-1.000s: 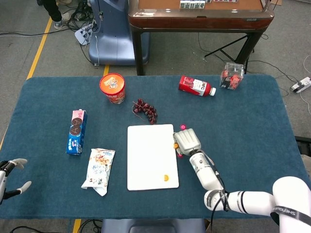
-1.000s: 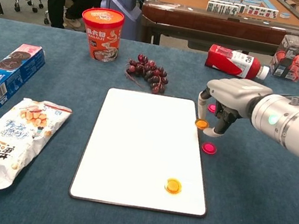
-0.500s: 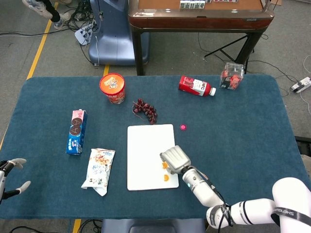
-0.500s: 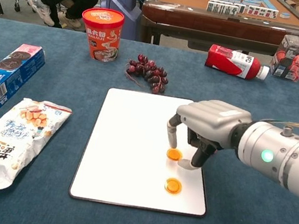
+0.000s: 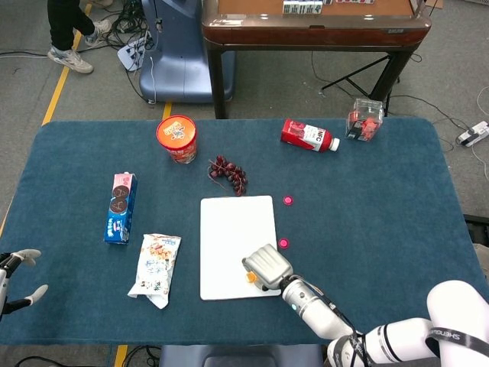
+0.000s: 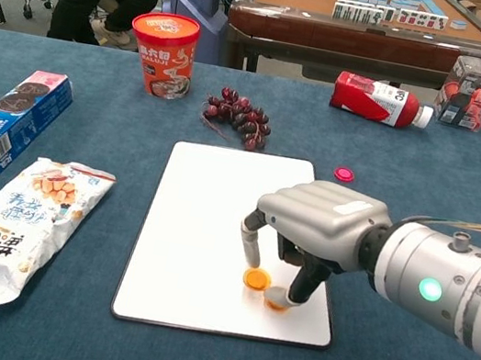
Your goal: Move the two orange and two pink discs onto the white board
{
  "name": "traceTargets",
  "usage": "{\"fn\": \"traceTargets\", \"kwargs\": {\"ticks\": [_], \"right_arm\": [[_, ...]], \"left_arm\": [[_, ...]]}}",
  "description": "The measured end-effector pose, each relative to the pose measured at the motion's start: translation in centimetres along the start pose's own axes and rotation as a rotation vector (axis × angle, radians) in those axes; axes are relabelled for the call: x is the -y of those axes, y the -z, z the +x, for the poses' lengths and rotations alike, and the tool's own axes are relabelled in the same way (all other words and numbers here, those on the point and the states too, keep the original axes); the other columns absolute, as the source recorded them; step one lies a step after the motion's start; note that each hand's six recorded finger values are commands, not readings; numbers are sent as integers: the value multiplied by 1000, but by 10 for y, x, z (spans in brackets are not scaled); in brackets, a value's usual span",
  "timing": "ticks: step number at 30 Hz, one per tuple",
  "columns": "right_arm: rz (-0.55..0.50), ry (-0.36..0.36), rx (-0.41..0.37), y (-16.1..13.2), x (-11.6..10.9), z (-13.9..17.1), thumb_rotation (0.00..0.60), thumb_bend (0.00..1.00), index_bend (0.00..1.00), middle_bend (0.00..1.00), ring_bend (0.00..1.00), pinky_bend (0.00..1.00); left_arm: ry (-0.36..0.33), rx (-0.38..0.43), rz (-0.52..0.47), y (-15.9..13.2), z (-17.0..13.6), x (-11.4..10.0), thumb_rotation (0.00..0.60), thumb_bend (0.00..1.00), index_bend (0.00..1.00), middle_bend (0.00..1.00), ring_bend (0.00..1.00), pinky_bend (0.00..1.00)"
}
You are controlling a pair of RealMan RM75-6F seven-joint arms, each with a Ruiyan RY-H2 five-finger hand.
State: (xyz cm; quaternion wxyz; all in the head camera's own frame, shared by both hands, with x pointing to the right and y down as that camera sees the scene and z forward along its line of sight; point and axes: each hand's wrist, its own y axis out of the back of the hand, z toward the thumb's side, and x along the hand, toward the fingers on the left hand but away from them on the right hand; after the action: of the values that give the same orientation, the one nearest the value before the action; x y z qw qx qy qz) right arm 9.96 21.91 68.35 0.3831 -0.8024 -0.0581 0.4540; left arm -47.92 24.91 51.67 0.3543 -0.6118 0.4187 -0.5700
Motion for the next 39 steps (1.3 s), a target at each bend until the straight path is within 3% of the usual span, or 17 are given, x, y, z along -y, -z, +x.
{"fn": "traceTargets", "kwargs": {"ticks": [4,16,24,28,39], "right_arm": [[-1,0,-18,-6,1,0,600,266,499,1000,1000,1000],[3,23,-46,-17,1,-6,600,1,427,1000,1000,1000],[6,61,-45,-13,-9,-2,600,4,426,1000,1000,1000],[23,88,-14,-1,-18,4,600,57,426,1000,1000,1000],[137,140,169,51,-43,19,600,97,426,1000,1000,1000]], "left_arm": [[0,1,-1,0,0,0,600,73,423,469,376,561],[-5,-3,-6,1,0,-2,600,72,423,469,376,562],[-1,-2,-5,1,0,-1,600,72,423,469,376,561],[2,-2,-4,1,0,0,600,73,423,469,376,561],[10,-1,6,0,1,3,600,72,423,469,376,561]]}}
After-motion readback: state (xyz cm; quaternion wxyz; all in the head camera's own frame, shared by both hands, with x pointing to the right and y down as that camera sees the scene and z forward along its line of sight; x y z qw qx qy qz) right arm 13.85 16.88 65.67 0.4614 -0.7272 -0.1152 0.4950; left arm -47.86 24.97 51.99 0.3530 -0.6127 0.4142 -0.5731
